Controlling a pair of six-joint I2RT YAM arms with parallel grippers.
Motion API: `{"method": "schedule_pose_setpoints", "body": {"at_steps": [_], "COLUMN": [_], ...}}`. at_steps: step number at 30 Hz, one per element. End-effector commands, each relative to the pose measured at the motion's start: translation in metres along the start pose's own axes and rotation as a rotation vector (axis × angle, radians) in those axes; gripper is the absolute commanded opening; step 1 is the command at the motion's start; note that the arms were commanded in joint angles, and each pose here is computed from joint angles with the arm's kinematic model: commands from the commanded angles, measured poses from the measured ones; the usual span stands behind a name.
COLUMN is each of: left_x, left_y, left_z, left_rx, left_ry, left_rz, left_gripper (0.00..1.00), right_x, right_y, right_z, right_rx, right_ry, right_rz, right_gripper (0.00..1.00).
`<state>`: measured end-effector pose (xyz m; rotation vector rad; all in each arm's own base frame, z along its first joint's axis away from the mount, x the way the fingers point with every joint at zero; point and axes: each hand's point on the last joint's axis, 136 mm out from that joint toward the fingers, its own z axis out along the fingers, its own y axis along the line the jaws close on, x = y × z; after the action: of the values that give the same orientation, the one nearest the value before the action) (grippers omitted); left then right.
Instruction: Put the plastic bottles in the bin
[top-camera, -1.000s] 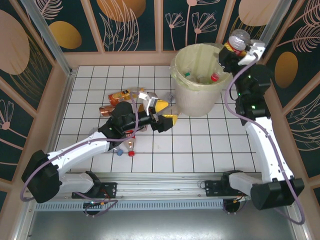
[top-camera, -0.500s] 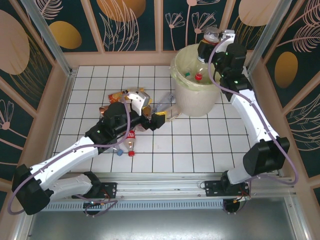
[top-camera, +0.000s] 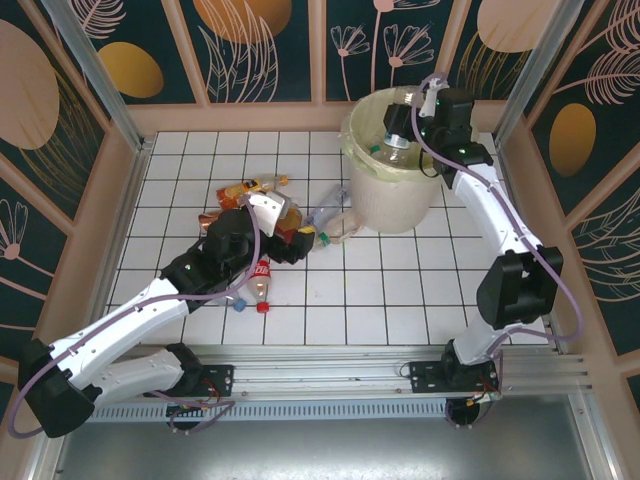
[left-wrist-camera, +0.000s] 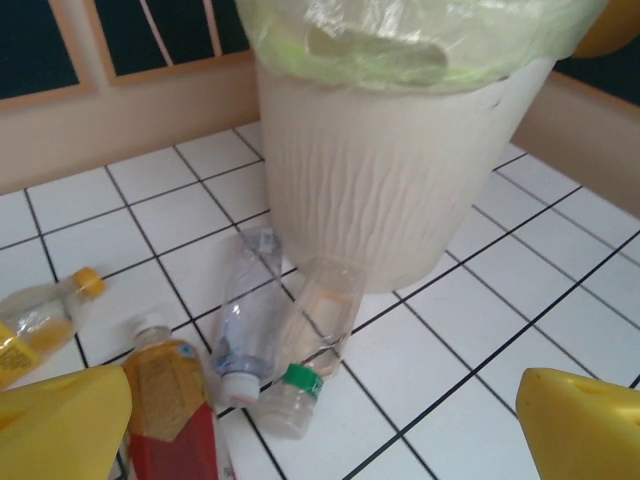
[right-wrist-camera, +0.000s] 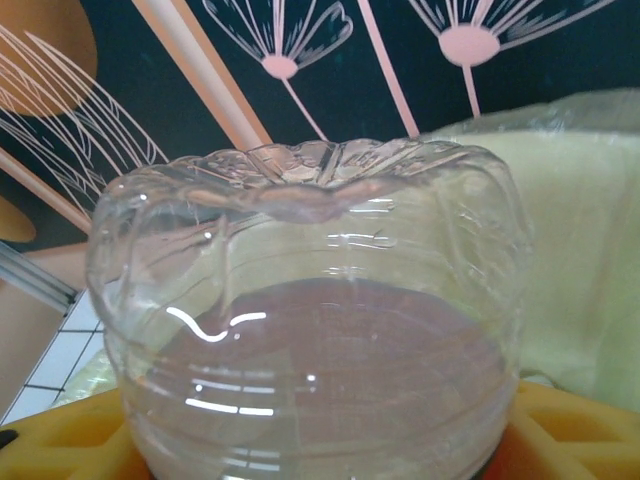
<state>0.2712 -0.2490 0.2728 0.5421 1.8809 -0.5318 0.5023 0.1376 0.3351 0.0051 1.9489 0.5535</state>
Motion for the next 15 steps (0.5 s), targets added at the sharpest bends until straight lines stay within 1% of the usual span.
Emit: {"method": "schedule_pose_setpoints", "body": {"at_steps": [1, 9, 15], "left_x": [-0.008, -0.003, 0.003], "left_y": [0.008, 0.01, 0.011], "left_z": [-0.008, -0.005, -0.001], "left_rx": [-0.052, -0.066, -0.072], "left_ry": [-0.005, 0.017, 0.037], "left_rz": [0.012, -0.003, -0.014], "left_gripper": [0.99, 0.99, 0.99], "right_x": [0.001, -0.003, -0.013], "right_y": [0.003, -0.005, -0.005], "right_z": [0.001, 0.002, -0.004], "right_rx": [-0.02, 0.025, 0.041], "right_ry": [0.044, 0.065, 0.048], "right_rz": [0.03, 0.031, 0.008], "right_gripper": [0.68, 0.78, 0.81]}}
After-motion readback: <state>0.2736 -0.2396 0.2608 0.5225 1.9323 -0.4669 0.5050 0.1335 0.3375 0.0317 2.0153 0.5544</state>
